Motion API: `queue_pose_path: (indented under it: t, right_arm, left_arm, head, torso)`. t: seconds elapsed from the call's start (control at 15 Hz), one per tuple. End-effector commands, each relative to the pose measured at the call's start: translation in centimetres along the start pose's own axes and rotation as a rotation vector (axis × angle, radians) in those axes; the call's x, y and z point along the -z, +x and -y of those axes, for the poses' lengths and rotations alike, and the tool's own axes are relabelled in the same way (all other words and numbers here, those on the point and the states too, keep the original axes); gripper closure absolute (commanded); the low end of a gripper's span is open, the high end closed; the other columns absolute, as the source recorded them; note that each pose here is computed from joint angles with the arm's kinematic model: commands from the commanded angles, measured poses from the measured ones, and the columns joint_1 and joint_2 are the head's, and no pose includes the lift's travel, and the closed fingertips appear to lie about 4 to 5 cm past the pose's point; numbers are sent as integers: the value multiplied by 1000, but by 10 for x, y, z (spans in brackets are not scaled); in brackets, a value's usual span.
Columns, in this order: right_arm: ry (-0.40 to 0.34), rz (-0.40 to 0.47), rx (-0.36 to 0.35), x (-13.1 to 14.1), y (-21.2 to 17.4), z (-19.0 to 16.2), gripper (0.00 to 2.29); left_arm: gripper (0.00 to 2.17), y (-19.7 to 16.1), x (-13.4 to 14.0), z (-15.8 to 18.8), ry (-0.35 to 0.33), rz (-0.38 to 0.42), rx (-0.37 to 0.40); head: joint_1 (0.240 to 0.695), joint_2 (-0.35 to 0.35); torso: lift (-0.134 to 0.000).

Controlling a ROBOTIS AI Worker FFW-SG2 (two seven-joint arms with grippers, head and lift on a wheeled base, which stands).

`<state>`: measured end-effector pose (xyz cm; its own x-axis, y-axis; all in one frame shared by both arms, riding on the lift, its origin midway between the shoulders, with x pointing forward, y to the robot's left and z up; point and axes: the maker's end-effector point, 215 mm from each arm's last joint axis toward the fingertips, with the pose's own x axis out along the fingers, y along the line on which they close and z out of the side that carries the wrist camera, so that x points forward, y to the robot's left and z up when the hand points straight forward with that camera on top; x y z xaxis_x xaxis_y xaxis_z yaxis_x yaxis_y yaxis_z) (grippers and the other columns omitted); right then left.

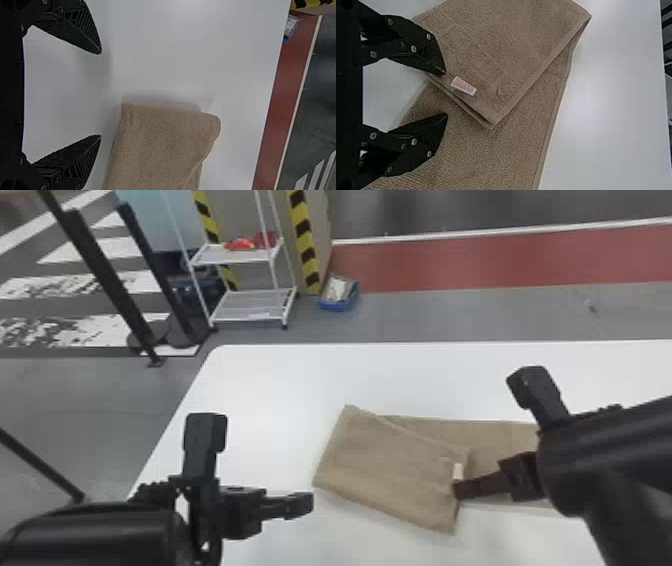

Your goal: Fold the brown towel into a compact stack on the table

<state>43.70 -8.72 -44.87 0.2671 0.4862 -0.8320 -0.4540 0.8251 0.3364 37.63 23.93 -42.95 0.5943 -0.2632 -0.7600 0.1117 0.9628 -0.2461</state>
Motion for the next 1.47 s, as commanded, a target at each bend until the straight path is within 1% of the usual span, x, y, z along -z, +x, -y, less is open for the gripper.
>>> queue_pose_path:
  t: [0.0, 0.2, 0.33, 0.47, 0.6, 0.8, 0.87, 0.93, 1.4]
  right_arm:
    - [15, 8, -18, 2, -2, -5, 583]
    - [11, 20, -14, 0, -5, -6, 576]
    - [8, 40, -30, -6, -9, -10, 576]
    - [6, 42, -29, -6, -9, -11, 579]
    - [12, 27, -32, 1, -4, -12, 579]
    - [19, 17, -35, 5, -1, -11, 586]
    - [21, 16, -37, 6, -1, -11, 599]
    - [23, 17, -41, 6, 0, -12, 758]
    - [33, 20, -38, 7, -1, -9, 768]
  left_arm:
    - [144, -1, 0, 1, -6, 3, 2]
    - [144, -1, -1, 2, -5, 4, 6]
    - [144, 0, 0, 3, -3, 2, 7]
    - [144, 1, -1, 4, -3, 2, 9]
    - [144, 1, 0, 4, -2, 0, 10]
    - [144, 1, 1, 2, -4, -1, 6]
    - [144, 1, 1, 3, -4, -1, 7]
    - [144, 1, 1, 3, -4, -1, 6]
    - [144, 1, 1, 3, -4, -1, 6]
  head:
    - [695, 209]
    - [695, 214]
    - [695, 215]
    - [695, 216]
    - [695, 216]
    - [695, 218]
    - [695, 219]
    - [695, 220]
    - [695, 218]
  torso:
    - [-124]
    - [-124]
    - [-124]
    - [-124]
    - [-124]
    - [-124]
    - [-124]
    - [-124]
    - [-124]
